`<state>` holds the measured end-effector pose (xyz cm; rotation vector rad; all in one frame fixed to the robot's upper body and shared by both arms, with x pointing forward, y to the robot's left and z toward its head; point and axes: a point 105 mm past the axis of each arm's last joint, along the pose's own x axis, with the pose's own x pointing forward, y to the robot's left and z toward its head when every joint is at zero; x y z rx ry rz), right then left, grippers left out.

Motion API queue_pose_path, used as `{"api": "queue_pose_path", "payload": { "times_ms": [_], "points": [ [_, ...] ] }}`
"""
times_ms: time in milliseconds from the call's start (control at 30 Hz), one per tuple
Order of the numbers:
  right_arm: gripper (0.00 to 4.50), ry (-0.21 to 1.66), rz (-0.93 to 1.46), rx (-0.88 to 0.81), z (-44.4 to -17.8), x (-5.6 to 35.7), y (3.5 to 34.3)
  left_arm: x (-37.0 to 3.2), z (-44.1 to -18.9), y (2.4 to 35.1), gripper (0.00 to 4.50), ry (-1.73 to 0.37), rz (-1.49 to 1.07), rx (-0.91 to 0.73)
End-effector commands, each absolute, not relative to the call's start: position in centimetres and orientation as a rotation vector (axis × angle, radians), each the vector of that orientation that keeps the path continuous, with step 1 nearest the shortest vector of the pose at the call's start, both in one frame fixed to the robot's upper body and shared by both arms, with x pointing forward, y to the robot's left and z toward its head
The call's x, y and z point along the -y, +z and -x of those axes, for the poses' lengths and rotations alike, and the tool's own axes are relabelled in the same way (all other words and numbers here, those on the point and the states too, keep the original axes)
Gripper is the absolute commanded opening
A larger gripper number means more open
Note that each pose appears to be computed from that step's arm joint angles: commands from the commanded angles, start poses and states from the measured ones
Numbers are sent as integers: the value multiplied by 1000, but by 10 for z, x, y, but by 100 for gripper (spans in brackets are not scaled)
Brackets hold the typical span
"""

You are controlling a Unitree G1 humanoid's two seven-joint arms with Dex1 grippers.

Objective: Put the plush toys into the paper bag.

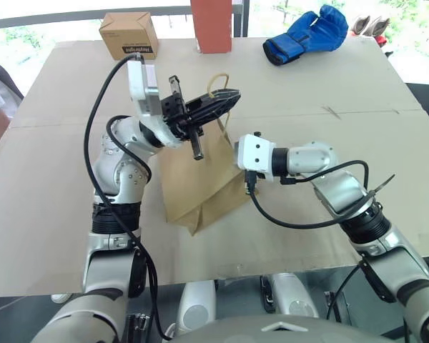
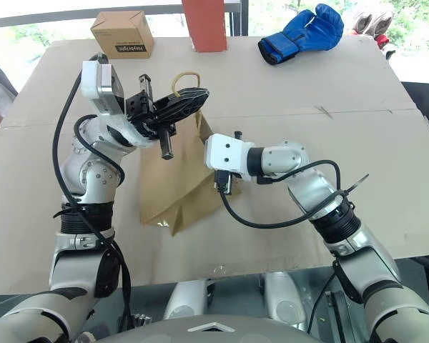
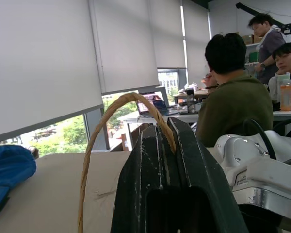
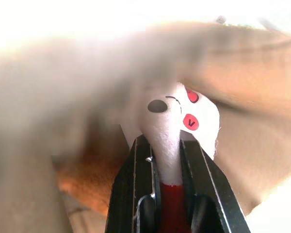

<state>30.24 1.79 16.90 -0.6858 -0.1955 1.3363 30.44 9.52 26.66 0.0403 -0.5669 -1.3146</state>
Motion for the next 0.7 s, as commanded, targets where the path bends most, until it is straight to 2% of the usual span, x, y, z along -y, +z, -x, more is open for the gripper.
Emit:
{"api": "queue_pose_path", "payload": {
  "times_ms": [33, 267, 400, 600, 700],
  "points": [
    [2, 1260, 747, 193, -312, -18, 173, -88, -312, 277, 0, -1222, -144, 583],
    [2, 1126, 777, 146, -326, 0, 176, -90, -333, 286, 0, -1081, -192, 456],
    [2, 1069, 733, 127, -328, 6, 181, -96, -337, 274, 0, -1026, -253, 297],
    [2, 1076, 667, 123, -321, 4, 191, -95, -335, 294, 0, -1062, -357, 333],
    [2, 1094, 660, 115, -317, 5, 190, -105, -331, 298, 0, -1065, -259, 254]
  ]
}}
